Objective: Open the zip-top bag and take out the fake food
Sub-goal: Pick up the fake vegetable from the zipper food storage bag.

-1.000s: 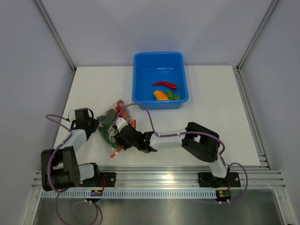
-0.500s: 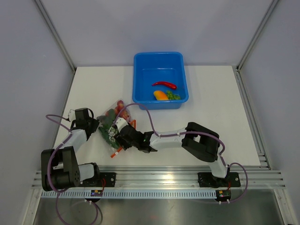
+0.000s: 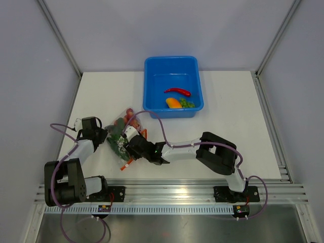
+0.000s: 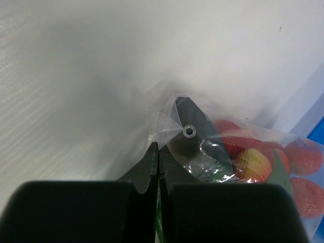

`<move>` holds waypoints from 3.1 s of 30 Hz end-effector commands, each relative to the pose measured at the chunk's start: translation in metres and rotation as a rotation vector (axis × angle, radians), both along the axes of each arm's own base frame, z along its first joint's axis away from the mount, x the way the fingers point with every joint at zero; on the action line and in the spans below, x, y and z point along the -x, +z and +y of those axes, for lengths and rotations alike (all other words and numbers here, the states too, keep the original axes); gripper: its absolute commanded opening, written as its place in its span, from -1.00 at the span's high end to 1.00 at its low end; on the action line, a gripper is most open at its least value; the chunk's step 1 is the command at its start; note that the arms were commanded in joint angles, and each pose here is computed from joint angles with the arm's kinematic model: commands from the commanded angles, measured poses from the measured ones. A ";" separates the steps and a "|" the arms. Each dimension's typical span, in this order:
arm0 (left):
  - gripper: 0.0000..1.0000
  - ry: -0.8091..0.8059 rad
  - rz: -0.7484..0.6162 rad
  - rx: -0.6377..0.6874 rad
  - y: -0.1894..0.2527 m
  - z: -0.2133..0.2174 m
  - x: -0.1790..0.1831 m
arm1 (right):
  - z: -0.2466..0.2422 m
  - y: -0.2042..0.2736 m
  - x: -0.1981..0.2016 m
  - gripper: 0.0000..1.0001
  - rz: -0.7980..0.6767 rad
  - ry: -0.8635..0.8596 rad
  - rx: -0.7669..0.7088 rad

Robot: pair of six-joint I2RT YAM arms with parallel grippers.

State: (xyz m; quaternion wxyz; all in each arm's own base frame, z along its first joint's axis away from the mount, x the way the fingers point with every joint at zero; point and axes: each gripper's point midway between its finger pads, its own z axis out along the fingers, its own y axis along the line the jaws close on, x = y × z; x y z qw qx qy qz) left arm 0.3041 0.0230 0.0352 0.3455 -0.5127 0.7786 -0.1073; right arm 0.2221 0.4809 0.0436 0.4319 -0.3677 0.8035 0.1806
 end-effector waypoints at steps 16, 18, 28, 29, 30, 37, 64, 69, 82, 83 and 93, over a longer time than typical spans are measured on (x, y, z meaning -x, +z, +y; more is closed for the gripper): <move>1.00 0.006 -0.037 -0.039 0.018 0.006 -0.011 | 0.011 0.002 -0.029 0.45 0.015 -0.052 -0.041; 1.00 0.011 -0.036 -0.043 0.018 0.007 -0.011 | 0.008 0.005 -0.031 0.51 0.005 -0.067 -0.040; 1.00 0.094 -0.072 -0.047 0.025 0.015 -0.006 | -0.023 0.032 -0.034 0.68 0.027 -0.156 -0.091; 1.00 0.110 -0.077 -0.053 0.026 0.017 -0.005 | -0.026 0.031 -0.035 0.68 0.046 -0.158 -0.085; 1.00 0.122 -0.097 -0.050 0.029 0.018 -0.003 | -0.027 0.033 -0.036 0.69 0.056 -0.162 -0.092; 1.00 0.191 -0.256 -0.059 0.049 0.025 0.000 | -0.041 0.043 -0.037 0.69 0.192 -0.173 -0.121; 1.00 0.249 -0.182 -0.070 0.037 0.034 0.003 | -0.128 0.119 -0.072 0.76 0.223 -0.245 -0.236; 1.00 0.254 -0.166 -0.073 0.036 0.035 0.004 | -0.151 0.134 -0.083 0.77 0.218 -0.282 -0.279; 1.00 0.217 -0.114 -0.044 0.028 0.027 0.001 | -0.198 0.169 -0.100 0.77 0.115 -0.398 -0.356; 1.00 0.214 -0.112 -0.042 0.027 0.027 0.001 | -0.202 0.171 -0.101 0.77 0.109 -0.406 -0.363; 1.00 0.214 -0.121 -0.041 0.031 0.026 0.002 | -0.225 0.185 -0.110 0.85 0.057 -0.467 -0.408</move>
